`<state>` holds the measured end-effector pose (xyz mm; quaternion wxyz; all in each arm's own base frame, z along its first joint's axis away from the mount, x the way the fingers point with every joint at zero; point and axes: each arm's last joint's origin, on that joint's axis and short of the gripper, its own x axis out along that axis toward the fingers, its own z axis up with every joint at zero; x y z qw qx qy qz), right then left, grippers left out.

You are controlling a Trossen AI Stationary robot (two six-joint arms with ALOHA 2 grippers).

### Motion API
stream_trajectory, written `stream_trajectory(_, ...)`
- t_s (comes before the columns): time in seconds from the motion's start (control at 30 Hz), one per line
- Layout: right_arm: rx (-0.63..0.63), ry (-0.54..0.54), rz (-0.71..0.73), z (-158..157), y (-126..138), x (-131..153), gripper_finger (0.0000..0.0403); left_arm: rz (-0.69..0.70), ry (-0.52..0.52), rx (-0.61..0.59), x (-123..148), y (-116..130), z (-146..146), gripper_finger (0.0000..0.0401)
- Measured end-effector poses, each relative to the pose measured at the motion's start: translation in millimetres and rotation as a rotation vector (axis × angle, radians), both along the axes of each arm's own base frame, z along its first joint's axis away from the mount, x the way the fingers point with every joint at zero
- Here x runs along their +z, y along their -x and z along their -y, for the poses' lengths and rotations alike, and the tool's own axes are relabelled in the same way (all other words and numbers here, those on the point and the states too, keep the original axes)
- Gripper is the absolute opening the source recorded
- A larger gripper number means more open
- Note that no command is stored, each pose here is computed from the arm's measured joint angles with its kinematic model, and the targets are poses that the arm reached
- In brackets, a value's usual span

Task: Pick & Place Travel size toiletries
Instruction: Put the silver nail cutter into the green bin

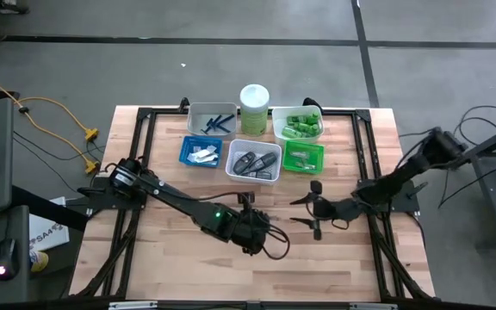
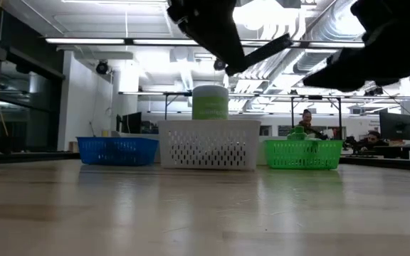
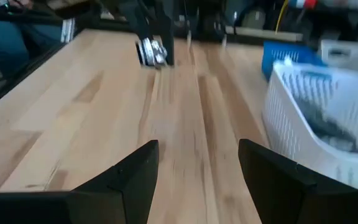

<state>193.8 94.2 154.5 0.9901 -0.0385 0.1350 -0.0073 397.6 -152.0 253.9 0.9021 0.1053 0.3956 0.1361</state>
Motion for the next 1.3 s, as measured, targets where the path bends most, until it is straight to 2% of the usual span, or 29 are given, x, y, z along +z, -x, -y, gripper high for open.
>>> stream_trajectory(0.23,0.028,0.071,0.151,-9,-14,-4,0.0215,0.04,-0.03,-0.038,4,-4,1,0.0015)
stream_trajectory(0.37,0.043,0.074,0.188,-11,-18,-7,0.0215,0.062,-0.029,-0.04,5,-7,1,0.0015)
stream_trajectory(0.73,0.074,0.084,0.248,-24,-42,10,0.0212,0.08,-0.038,-0.058,7,-9,1,0.0015)
stream_trajectory(0.87,0.084,0.087,0.239,-24,-42,10,0.0177,0.077,-0.039,-0.058,7,-8,1,0.0015)
stream_trajectory(1.13,0.076,0.061,0.224,-24,-42,8,0.0052,0.083,-0.032,-0.054,7,-9,1,0.0015)
stream_trajectory(1.3,0.068,0.047,0.227,-24,-42,8,0.0043,0.088,-0.026,-0.048,8,-8,1,0.0017)
